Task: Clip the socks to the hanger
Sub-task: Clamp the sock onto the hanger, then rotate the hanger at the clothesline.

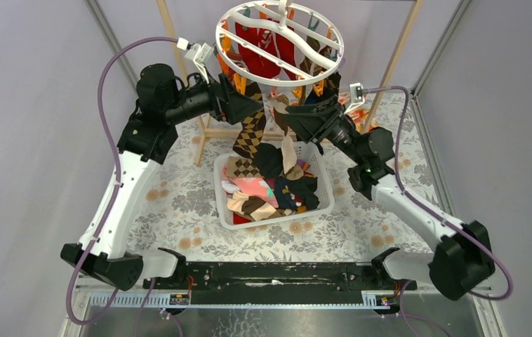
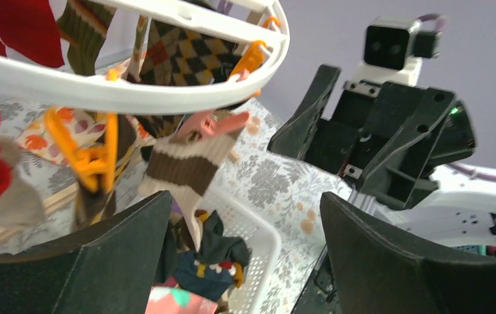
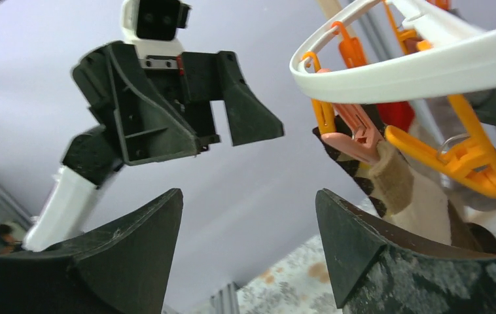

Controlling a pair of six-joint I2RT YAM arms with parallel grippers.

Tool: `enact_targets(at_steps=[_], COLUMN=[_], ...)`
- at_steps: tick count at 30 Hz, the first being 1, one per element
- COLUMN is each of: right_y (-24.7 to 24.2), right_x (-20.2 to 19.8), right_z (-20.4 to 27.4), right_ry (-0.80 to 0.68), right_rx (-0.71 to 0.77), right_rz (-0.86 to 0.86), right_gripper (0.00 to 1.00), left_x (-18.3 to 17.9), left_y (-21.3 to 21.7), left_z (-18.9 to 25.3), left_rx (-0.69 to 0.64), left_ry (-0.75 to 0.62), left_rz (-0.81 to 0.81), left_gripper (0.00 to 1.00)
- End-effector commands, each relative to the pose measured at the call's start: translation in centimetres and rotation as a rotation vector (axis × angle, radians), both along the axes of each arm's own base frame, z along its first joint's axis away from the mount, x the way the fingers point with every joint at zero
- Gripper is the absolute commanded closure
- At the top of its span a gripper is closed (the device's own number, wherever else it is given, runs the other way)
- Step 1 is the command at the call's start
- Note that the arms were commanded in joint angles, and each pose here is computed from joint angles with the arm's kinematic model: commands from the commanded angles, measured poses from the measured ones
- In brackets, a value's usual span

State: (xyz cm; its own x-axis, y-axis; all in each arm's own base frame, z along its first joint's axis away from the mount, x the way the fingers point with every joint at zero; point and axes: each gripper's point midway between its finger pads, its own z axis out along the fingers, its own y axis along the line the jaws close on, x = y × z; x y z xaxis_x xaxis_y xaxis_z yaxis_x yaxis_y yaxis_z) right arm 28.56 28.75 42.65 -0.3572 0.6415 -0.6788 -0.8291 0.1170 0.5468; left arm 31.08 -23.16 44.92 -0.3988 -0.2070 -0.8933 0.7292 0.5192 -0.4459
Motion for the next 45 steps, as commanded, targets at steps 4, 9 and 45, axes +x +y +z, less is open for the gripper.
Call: enact_targets(at_steps=[4,9,45], right_y=[0.3,3.9,-10.8], right_x=[-1.9,-5.3,7.9], right_z=[-6.8,-14.8,2.1], right_ry=[0.013,0.028,-0.153], right_rx=[-0.379,-0.685,-0.338], right_rz=[-0.139,-0.066,-0.060], right_gripper=[0.22,0.32,0.24], left_x=[-1.0,-1.0,6.7], left_y=[2.6,3.3,3.6], left_z=[-3.3,-4.6,-4.8], left_rx=[0.114,0.100,0.061], left_ry=[0.043,0.102,0.077], left_rz=[0.039,0.003,0.205], left_gripper=[0.02,0.01,0.25])
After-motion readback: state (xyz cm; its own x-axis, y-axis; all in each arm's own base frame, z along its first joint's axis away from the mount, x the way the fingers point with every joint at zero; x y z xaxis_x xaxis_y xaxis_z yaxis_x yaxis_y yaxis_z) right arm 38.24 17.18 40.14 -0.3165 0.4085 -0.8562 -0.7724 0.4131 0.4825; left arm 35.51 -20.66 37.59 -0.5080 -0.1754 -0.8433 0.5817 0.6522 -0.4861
